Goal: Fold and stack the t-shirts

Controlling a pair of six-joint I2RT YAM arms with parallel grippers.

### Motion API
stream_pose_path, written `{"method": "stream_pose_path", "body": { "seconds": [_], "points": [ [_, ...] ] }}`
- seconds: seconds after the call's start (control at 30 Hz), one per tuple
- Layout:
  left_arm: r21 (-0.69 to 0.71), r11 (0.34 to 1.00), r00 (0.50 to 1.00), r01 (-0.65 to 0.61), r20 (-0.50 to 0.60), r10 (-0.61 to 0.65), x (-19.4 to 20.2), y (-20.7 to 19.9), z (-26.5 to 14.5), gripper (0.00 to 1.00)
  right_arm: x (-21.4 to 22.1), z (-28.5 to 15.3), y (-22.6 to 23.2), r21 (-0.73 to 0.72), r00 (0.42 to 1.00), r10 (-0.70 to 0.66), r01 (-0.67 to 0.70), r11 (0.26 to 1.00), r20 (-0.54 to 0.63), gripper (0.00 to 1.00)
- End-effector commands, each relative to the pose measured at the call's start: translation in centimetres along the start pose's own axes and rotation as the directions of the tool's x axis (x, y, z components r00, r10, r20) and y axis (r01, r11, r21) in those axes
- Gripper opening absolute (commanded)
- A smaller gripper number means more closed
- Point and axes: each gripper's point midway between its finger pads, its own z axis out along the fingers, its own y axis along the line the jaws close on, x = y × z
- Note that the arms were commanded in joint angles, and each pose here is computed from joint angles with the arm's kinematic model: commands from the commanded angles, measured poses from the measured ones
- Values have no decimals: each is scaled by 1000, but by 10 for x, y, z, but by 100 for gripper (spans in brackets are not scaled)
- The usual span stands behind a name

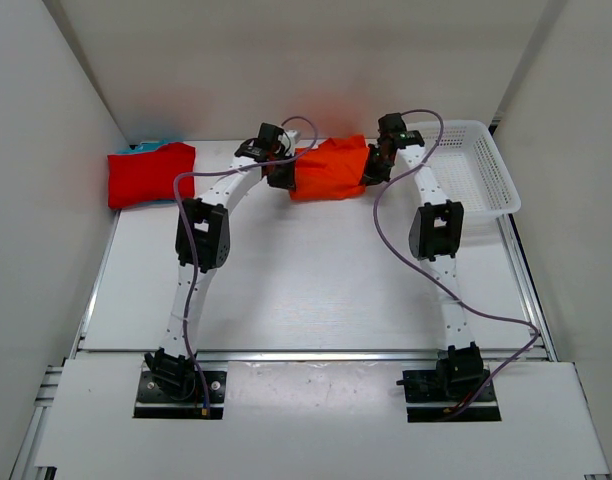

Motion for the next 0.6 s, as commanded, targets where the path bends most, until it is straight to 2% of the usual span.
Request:
{"method": "stream_pose_path", "body": {
  "seconds": [0.0,0.03,0.13,0.3,0.37,0.4,0.43,0.53,0.57],
  "points": [
    [-59,998,1000,-27,2,28,-2,12,-3,4,11,-10,3,10,998,-39,40,999,-44,3],
    [-70,997,999,-28,15,29,-8,12,-10,0,14,-10,7,9,998,-48,48,999,-51,1],
    [-76,996,998,-53,-24,52,3,16,-21,0,35,-16,3,31,989,-73,78,996,-129,0],
    [-55,995,973,-80,-220,66,68,22,-42,0,59,-39,9,26,966,-130,140,990,-222,0],
    [-55,995,977,-80,-204,67,70,18,-62,0,72,-48,16,23,951,-165,177,984,-262,0],
    [-48,993,964,-104,-249,89,91,20,-64,0,82,-51,22,-4,941,-167,173,985,-293,0],
    [-39,992,973,-121,-205,110,79,11,-79,0,86,-59,28,-18,938,-174,177,984,-301,0],
    [-26,992,962,-127,-245,117,111,5,-100,0,105,-71,44,-20,918,-216,222,975,-331,0],
    [-15,991,967,-131,-223,124,106,1,-112,0,112,-75,47,-13,913,-221,230,973,-343,0]
  ]
}}
